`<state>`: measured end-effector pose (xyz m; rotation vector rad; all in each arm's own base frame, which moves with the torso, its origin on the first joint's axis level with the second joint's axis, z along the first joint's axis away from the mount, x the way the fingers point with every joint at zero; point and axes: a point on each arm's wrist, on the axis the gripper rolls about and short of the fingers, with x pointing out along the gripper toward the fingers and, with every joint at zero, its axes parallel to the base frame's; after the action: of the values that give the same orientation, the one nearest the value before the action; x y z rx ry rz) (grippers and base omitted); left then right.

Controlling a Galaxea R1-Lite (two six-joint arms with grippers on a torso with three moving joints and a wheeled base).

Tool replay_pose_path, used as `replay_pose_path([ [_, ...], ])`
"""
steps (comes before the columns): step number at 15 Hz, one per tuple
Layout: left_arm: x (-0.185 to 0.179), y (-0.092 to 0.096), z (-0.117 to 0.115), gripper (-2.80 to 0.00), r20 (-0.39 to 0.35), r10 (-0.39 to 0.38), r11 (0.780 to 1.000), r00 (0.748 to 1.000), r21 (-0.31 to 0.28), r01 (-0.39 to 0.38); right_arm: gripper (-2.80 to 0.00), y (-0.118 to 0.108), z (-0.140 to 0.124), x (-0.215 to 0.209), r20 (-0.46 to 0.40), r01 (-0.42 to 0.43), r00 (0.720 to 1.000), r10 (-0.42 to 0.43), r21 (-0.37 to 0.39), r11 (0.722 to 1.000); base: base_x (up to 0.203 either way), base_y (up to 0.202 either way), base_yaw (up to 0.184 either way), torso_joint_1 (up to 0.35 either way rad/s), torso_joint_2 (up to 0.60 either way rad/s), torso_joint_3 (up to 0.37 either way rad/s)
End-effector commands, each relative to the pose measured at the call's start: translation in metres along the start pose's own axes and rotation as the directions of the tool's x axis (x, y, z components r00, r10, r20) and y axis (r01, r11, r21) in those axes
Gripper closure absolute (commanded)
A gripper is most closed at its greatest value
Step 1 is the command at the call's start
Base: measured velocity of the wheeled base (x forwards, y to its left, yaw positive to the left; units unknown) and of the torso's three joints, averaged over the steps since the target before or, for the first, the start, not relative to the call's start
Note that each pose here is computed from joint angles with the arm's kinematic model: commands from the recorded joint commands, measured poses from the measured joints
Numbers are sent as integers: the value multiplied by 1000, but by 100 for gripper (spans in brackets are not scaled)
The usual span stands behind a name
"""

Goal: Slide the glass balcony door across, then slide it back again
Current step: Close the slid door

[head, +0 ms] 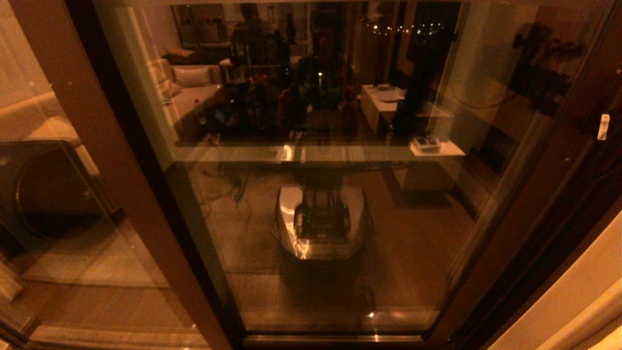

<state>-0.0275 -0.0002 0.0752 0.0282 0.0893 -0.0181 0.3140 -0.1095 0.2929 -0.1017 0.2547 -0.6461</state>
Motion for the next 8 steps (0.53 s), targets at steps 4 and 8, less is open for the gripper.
replay_pose_path([
  [4, 0, 0, 0, 0, -1, 0, 1000, 1000, 0, 0, 0, -1, 0, -1, 1, 4, 1000, -4, 0, 1000, 0, 0, 0, 0, 0, 0],
  [8, 0, 0, 0, 0, -1, 0, 1000, 1000, 0, 0, 0, -3, 3, -8, 11, 5, 1000, -5, 2, 1000, 0, 0, 0, 0, 0, 0],
])
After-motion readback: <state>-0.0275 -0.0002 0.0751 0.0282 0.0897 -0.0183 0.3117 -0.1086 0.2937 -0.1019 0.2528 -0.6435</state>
